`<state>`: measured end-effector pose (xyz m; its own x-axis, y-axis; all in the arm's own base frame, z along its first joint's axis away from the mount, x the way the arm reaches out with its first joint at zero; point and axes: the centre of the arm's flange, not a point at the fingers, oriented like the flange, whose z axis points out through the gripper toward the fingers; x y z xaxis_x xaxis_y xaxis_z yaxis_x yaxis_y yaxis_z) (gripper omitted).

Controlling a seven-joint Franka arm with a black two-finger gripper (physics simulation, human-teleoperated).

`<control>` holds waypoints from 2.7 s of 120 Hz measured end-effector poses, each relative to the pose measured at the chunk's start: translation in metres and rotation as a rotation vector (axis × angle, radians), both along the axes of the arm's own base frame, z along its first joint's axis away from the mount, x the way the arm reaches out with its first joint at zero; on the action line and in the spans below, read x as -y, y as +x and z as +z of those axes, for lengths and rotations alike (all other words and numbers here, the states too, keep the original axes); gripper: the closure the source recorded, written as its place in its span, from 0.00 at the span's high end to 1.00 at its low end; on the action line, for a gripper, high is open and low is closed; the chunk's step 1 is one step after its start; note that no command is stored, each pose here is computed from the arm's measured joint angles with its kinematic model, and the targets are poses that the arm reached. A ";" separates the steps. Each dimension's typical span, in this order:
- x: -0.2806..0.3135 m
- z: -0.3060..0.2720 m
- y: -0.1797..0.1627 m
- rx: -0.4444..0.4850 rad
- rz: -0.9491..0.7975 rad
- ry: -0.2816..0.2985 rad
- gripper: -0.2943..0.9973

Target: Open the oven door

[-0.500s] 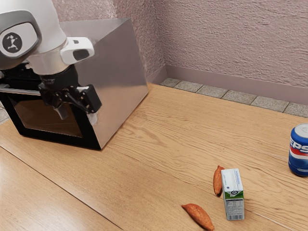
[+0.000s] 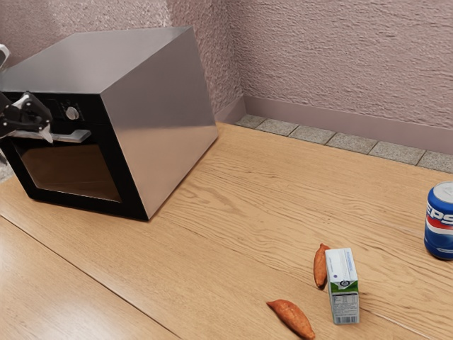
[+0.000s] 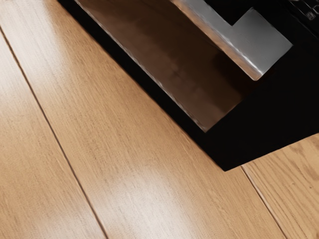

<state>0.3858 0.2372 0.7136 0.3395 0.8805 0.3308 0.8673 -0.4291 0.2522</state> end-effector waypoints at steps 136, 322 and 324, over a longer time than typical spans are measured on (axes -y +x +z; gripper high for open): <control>-0.102 -0.063 0.032 0.335 0.741 -0.106 0.77; 0.024 -0.150 -0.125 0.395 0.801 -0.020 0.77; 0.028 -0.152 -0.121 0.387 0.784 -0.030 0.77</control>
<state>0.2649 0.2091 0.5619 -0.4988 0.8233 0.2709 0.7609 0.2663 0.5917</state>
